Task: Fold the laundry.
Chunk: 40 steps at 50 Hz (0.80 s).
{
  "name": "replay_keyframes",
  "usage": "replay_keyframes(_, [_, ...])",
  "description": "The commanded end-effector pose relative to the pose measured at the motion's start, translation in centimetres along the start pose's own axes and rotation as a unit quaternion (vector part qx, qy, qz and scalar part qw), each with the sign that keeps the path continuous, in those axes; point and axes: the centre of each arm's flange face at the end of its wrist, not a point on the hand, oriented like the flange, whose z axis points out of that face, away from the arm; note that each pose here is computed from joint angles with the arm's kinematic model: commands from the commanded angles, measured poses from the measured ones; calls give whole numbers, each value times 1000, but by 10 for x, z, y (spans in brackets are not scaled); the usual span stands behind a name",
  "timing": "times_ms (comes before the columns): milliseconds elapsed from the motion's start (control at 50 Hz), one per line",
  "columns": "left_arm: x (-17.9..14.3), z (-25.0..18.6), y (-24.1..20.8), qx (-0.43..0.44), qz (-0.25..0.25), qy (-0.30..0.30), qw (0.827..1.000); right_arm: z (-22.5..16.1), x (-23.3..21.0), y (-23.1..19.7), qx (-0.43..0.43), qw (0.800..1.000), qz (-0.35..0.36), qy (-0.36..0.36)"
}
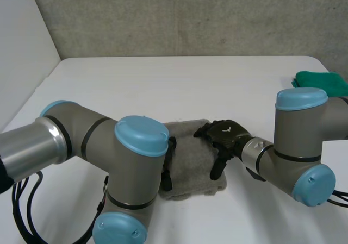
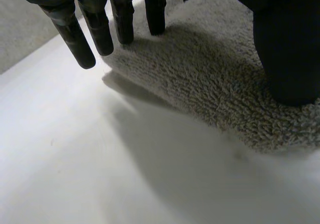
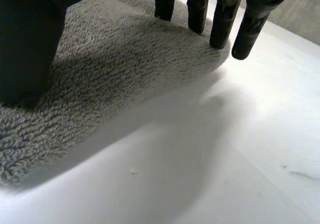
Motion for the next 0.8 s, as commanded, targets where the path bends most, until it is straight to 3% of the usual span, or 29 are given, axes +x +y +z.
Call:
replay_keyframes(20, [-13,-20,-39,68,-28,-4,997,-18,4,-23,42,999,1,16])
replay_keyframes(180, [-37,-49,-88,163,-58,15,985,-48,12,-47,95,993,-6,74])
replay_keyframes(360, [-49,-70,-124,240,-53,133,960,-79,0,-32,88,992,-3,95])
replay_keyframes(520, [-46,-79,-136,261,-47,156,952,-78,-22,-5,91,993,20,73])
replay_keyframes(800, [-36,-65,-129,240,-45,163,956,-55,-66,22,86,995,-5,39])
